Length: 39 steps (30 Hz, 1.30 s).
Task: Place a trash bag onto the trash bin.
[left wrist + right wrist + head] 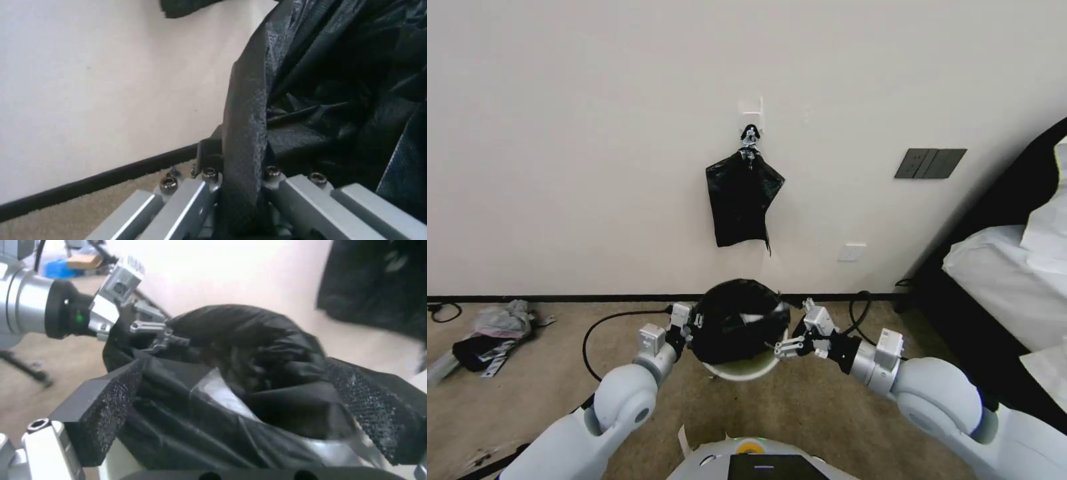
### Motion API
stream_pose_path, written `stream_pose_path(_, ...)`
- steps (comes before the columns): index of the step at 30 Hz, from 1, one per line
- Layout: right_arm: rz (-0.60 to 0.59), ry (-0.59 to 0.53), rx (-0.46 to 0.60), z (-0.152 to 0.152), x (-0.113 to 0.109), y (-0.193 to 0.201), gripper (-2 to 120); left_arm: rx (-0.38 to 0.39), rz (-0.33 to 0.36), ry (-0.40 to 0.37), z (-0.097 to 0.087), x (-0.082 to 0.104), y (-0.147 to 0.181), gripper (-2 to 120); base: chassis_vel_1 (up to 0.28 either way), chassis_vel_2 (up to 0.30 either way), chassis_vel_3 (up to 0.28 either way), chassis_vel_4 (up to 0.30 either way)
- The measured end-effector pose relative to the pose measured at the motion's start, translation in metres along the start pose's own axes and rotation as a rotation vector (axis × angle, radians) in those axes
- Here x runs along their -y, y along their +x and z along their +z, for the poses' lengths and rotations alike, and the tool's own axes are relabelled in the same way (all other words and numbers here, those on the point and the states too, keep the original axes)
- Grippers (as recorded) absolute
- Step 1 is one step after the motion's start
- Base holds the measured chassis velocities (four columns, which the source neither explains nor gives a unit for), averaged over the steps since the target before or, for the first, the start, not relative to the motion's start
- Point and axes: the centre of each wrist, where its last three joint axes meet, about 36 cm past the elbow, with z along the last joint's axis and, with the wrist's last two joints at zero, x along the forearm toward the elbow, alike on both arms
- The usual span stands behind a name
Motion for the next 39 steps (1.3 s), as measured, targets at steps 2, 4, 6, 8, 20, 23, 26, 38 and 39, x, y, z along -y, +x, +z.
stream_pose_path(2, -0.011, -0.008, -0.019, 0.003, 0.003, -0.001, 100, 0.001, 0.004, -0.016, 0.001, 0.001, 0.001, 1, 0.0, 0.0, 0.0, 0.0)
stream_pose_path(4, -0.03, -0.017, -0.048, 0.008, 0.008, -0.002, 100, 0.001, 0.009, -0.031, 0.002, 0.002, 0.003, 1, 0.0, 0.0, 0.0, 0.0)
stream_pose_path(6, -0.046, -0.024, -0.069, 0.012, 0.011, -0.002, 99, 0.0, 0.014, -0.034, 0.003, 0.004, 0.005, 1, 0.0, 0.0, 0.0, 0.0)
stream_pose_path(8, -0.06, -0.034, -0.097, 0.015, 0.014, -0.003, 96, -0.003, 0.019, -0.038, 0.005, 0.006, 0.007, 1, 0.0, 0.0, 0.0, 0.0)
stream_pose_path(20, -0.113, -0.048, -0.211, 0.027, 0.023, -0.004, 72, -0.004, 0.049, -0.05, 0.008, 0.016, 0.014, 1, 0.0, 0.0, 0.0, 0.0)
stream_pose_path(23, -0.117, -0.037, -0.222, 0.028, 0.023, -0.004, 63, -0.004, 0.054, -0.046, 0.007, 0.017, 0.016, 1, 0.0, 0.0, 0.0, 0.0)
stream_pose_path(26, -0.12, -0.032, -0.232, 0.028, 0.023, -0.002, 53, -0.008, 0.057, -0.037, 0.007, 0.017, 0.017, 1, 0.0, 0.0, 0.0, 0.0)
stream_pose_path(38, -0.124, -0.003, -0.249, 0.027, 0.02, 0.001, 9, -0.024, 0.058, -0.014, 0.003, 0.016, 0.018, 1, 0.0, 0.0, 0.0, 0.0)
stream_pose_path(39, -0.124, 0.001, -0.249, 0.026, 0.02, 0.001, 4, -0.024, 0.058, -0.012, 0.003, 0.016, 0.018, 1, 0.0, 0.0, 0.0, 0.0)
